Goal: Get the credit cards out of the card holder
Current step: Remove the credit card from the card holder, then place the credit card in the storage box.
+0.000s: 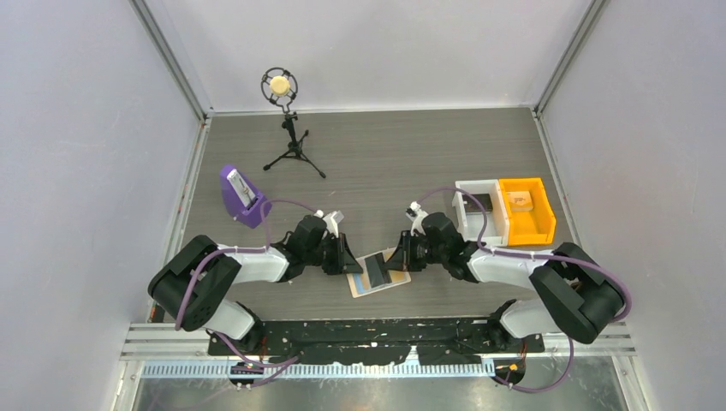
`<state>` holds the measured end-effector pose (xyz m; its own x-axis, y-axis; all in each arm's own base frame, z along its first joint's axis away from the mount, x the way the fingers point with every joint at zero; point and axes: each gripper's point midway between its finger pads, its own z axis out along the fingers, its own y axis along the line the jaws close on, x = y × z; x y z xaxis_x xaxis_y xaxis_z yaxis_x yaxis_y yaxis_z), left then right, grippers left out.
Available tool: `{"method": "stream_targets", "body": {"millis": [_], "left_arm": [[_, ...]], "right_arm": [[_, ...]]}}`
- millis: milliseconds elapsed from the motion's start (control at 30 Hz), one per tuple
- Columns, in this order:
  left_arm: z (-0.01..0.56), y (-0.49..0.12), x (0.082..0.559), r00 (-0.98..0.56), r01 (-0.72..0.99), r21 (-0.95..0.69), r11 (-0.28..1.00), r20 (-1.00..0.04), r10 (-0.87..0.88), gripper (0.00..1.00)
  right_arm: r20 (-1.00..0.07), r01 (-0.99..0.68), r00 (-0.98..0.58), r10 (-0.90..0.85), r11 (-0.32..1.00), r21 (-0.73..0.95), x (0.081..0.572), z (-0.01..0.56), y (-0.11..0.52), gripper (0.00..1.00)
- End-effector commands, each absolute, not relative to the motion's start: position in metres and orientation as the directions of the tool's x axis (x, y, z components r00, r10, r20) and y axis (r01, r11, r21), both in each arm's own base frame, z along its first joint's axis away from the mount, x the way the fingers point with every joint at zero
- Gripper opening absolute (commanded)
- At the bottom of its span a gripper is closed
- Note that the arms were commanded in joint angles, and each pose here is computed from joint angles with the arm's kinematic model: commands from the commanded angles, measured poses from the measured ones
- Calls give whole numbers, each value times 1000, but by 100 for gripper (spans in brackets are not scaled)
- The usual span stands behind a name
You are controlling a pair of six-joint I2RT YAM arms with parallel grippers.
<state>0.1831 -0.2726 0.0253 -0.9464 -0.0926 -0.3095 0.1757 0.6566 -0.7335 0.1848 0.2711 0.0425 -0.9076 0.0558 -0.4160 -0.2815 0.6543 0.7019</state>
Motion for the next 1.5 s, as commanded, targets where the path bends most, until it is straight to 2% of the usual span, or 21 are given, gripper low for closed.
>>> {"method": "stream_targets", "body": {"millis": [0,167,233,367,533,633,767,933,1100,1467], "left_arm": [[9,-260,180,-947,170,-669,724,-313,-67,11],[19,-263,182,-945,183,-681,709,-321,-64,13],[31,-268,182,-944,192,-701,687,-324,-67,17],[70,-275,188,-928,225,-736,639,-362,-90,35],[122,-275,197,-892,260,-746,613,-429,-144,48],[143,-270,198,-883,248,-735,631,-439,-164,55],[173,-268,201,-864,246,-750,614,-457,-213,64],[198,-271,202,-857,215,-801,558,-429,-285,73],[201,-272,201,-869,177,-815,552,-393,-301,77],[202,-280,204,-877,120,-876,467,-313,-363,79]], "right_arm": [[-454,-312,-889,60,647,696,188,53,267,5],[-479,-331,-876,55,654,680,190,62,263,5],[-505,-350,-862,48,664,660,192,68,260,5],[-583,-402,-812,38,688,604,200,89,253,5],[-677,-483,-736,-4,704,521,206,112,245,5],[-760,-554,-649,-28,703,447,211,137,244,5],[-883,-663,-454,-120,707,245,213,162,243,5],[-962,-738,-180,-207,674,-7,201,188,252,5],[-972,-732,-27,-232,667,-139,194,203,255,5],[-913,-725,79,-400,606,-328,181,195,269,5]]}}
